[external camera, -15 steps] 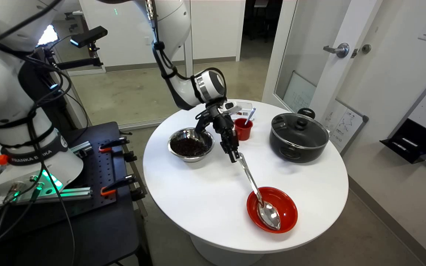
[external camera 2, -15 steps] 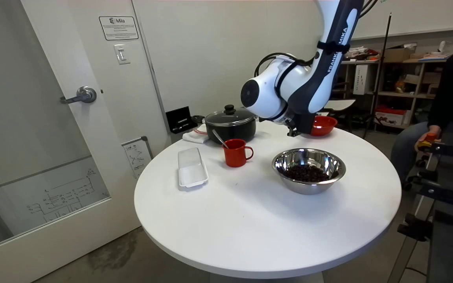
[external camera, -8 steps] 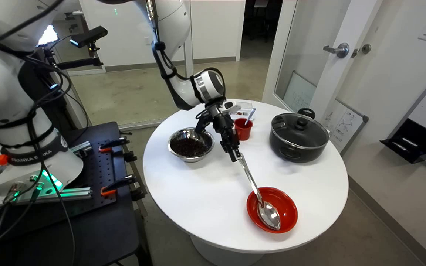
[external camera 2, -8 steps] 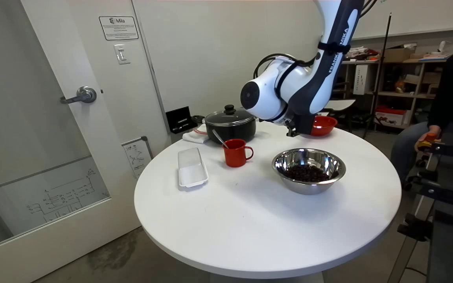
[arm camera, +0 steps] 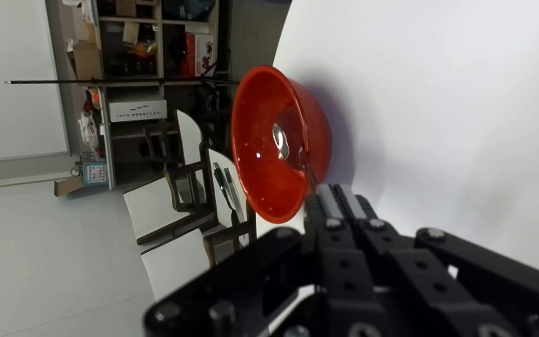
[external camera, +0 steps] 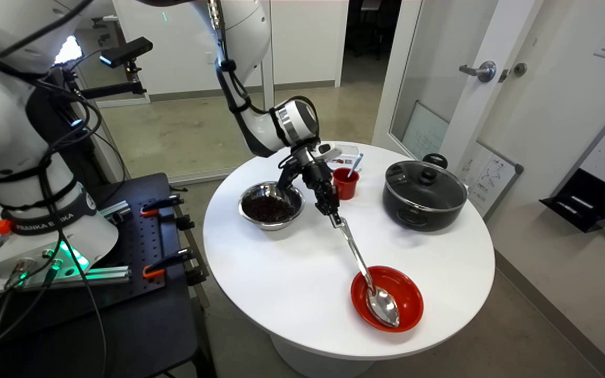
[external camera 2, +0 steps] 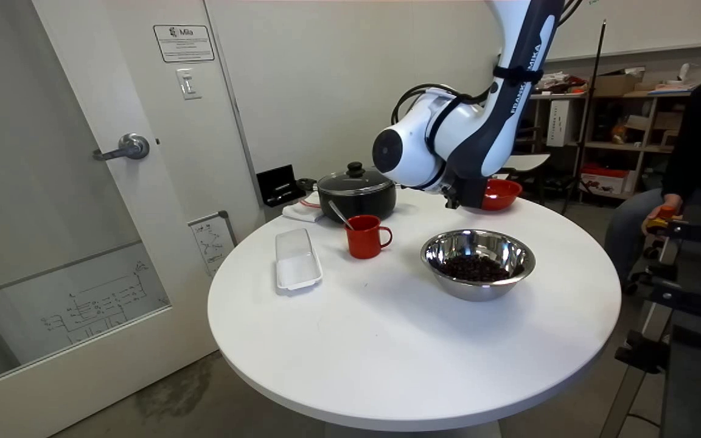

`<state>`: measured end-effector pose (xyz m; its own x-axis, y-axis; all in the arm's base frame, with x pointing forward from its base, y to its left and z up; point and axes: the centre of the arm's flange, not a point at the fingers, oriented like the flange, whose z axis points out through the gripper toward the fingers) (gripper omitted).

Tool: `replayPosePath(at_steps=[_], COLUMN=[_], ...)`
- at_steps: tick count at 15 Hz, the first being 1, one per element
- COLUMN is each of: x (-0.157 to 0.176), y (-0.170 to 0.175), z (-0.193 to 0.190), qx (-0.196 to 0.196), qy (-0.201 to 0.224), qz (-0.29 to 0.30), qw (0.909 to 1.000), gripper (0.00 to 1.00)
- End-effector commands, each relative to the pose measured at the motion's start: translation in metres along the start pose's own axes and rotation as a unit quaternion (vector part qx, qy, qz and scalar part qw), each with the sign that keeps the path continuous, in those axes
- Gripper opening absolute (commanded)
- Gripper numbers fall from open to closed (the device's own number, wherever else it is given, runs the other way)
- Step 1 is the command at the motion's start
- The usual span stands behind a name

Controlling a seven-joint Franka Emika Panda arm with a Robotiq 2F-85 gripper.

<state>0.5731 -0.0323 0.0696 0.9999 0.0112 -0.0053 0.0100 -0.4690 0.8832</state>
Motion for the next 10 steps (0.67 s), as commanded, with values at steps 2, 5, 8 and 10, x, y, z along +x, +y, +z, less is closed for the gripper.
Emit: replayPosePath(at_steps=[2,5,8,10], x=[0.003,0.0,-0.006,-0.01], y=[-0.004,-0.001,0.007,0.012], z=[0.002,-0.003,-0.018,-0.031], qx=[-0.019,-0.026,-0.032,-0.037], qy=[0.004,0.0,0.002,0.017], qz=[0.001,0.001,0.012,0.025], qw=[0.9998,0.9997,0.9994,0.9988], gripper=[0.01,0.01,0.01,0.01])
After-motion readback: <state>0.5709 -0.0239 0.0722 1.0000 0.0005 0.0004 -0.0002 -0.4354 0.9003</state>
